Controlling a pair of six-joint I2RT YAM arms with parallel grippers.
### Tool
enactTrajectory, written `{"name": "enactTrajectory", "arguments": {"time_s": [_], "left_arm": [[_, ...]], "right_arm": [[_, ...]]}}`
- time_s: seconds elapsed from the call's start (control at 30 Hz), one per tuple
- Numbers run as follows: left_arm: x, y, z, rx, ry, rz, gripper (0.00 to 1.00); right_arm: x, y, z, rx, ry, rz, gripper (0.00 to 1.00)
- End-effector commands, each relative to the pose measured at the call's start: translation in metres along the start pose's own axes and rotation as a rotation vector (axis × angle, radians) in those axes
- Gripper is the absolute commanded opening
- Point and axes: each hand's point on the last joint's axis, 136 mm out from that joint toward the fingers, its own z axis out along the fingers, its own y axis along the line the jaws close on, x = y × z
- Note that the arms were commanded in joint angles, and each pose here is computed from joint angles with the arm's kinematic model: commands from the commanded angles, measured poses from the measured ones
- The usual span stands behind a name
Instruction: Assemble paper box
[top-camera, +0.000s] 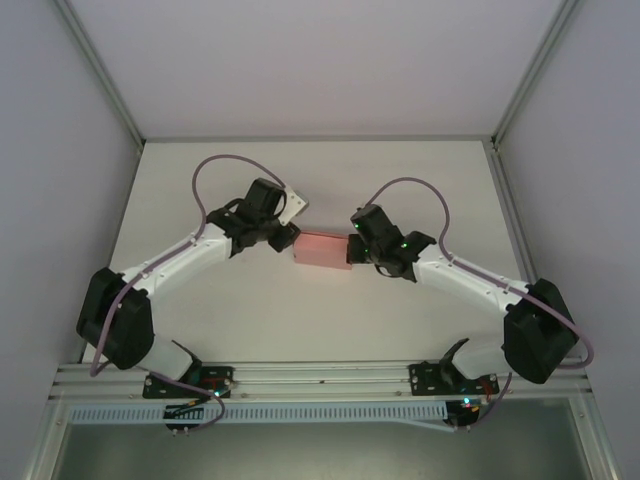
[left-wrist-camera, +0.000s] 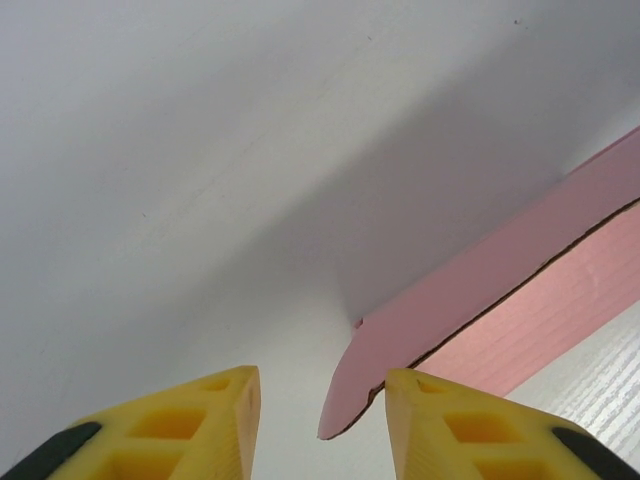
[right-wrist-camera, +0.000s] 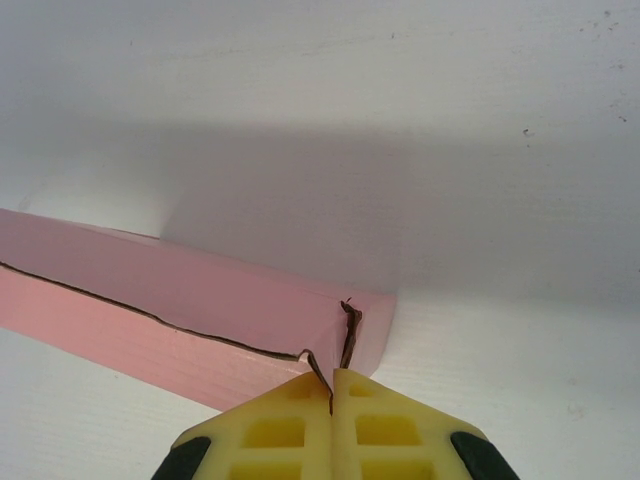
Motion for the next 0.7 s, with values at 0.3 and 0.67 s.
{"name": "enactTrajectory", "arguments": {"time_s": [0.3,0.67], "left_arm": [[-0.008,-0.012,-0.009,0.075,-0.046,0.036,0.54],[0.004,-0.023,-0.009,0.156,-0.048,0.063,0.55]], "right_arm": [[0.035,-0.020,0.009,0.097,0.147,-0.034,0.00],[0.038,-0.017,0.011,0.089,0.170,-0.053,0.00]]}}
